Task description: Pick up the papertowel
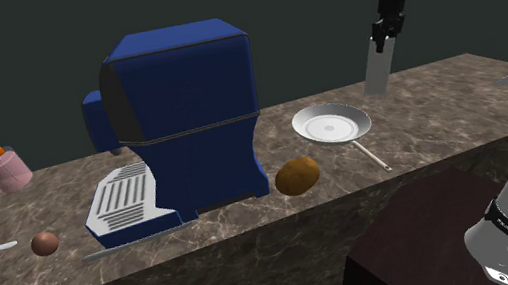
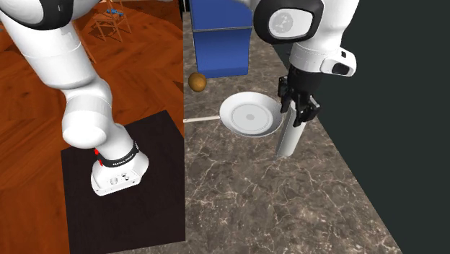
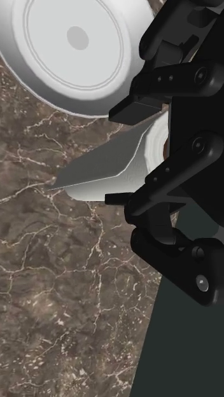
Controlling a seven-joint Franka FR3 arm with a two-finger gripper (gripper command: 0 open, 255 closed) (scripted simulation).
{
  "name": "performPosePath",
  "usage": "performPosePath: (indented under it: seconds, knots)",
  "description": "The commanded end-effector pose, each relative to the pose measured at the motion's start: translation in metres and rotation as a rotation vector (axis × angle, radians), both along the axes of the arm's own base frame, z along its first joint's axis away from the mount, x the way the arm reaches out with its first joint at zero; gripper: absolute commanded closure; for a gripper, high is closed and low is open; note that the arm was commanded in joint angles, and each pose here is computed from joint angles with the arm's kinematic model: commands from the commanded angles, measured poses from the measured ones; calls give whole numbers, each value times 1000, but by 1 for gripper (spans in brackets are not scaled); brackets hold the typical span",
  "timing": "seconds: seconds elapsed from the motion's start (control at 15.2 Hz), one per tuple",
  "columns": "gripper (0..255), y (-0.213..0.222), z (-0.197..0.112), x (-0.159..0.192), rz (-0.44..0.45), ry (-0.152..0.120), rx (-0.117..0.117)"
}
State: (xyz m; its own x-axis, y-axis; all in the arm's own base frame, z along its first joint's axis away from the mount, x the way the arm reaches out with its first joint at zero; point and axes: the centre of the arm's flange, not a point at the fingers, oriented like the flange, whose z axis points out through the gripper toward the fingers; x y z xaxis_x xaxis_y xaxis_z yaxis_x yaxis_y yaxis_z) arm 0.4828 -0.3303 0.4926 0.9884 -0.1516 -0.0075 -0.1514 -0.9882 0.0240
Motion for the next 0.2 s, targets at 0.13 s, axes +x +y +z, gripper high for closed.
performPosePath:
  seconds: [0.13]
  knots:
    - [255, 0, 12, -1, 0, 0, 0]
